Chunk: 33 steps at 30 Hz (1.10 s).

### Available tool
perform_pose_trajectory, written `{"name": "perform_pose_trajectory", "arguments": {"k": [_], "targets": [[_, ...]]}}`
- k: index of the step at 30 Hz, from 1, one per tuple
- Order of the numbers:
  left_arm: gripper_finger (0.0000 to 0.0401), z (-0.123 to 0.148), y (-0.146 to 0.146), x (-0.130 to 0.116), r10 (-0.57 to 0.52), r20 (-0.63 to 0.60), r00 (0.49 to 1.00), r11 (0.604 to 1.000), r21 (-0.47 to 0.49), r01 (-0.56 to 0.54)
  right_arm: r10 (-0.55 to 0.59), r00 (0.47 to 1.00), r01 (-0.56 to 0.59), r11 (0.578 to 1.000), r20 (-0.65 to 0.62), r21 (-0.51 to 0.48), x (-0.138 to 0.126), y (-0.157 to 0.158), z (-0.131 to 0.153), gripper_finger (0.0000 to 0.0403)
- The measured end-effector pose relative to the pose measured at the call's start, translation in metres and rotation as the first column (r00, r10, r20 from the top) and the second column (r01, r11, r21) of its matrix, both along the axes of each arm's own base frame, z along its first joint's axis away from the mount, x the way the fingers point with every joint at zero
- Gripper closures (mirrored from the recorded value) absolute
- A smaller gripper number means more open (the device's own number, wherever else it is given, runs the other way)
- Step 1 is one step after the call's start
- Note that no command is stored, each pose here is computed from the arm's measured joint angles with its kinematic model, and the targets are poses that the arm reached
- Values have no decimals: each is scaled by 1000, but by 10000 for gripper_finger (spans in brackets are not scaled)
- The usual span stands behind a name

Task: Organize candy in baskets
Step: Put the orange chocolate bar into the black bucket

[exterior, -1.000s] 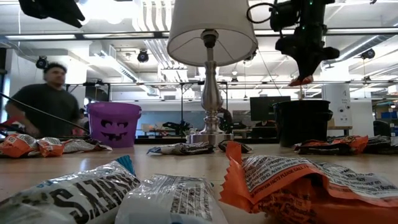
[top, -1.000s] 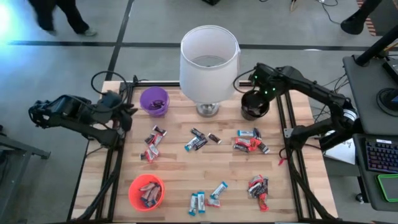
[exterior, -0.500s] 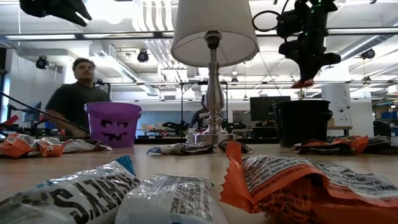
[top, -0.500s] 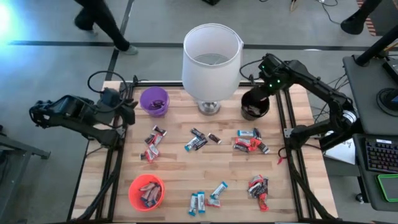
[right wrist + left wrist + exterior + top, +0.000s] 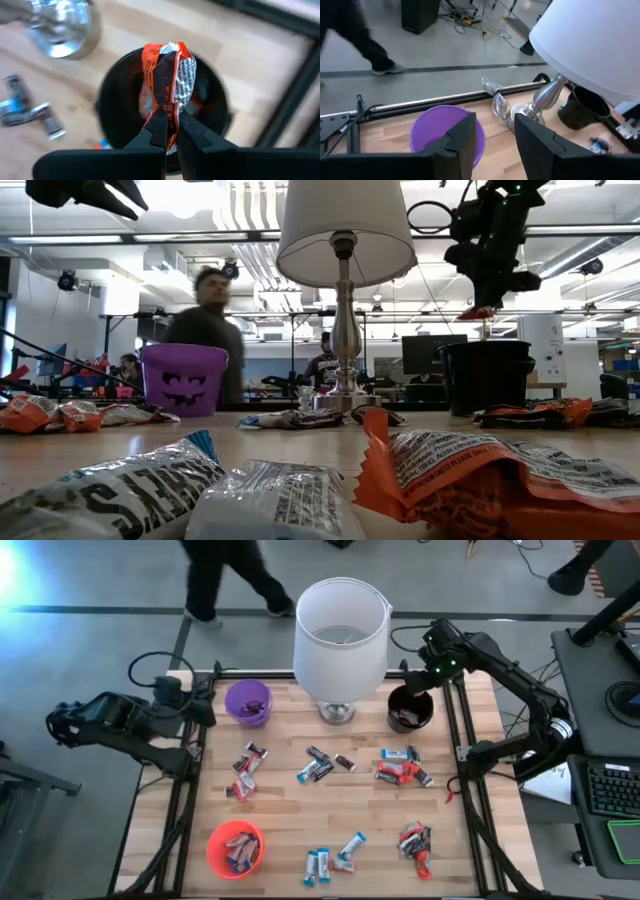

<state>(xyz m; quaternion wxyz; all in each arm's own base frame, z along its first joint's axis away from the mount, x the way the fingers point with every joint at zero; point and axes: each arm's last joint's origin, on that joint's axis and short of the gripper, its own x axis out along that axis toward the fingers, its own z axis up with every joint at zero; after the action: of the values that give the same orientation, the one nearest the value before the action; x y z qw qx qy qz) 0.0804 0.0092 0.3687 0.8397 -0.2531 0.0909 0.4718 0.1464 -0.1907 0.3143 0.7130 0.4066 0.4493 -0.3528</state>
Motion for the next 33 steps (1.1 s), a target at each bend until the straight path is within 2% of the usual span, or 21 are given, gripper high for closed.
{"name": "perform_pose_trajectory", "arguments": {"k": [11,16,28,33], "targets": [[285,0,1,-3,-10,-13,1000,1000,11,10,-4,999,10,994,-54,108,-5,9,-5,390],[285,-1,-1,-2,-59,-35,998,998,-19,59,22,998,-16,995,-58,103,-6,9,-5,384],[285,-2,-3,-1,-157,-75,985,986,-69,152,20,998,-16,997,-51,79,-5,7,-3,279],[285,-2,-3,0,-164,-86,983,985,-63,159,-7,1000,7,997,8,78,-3,6,9,258]]}}
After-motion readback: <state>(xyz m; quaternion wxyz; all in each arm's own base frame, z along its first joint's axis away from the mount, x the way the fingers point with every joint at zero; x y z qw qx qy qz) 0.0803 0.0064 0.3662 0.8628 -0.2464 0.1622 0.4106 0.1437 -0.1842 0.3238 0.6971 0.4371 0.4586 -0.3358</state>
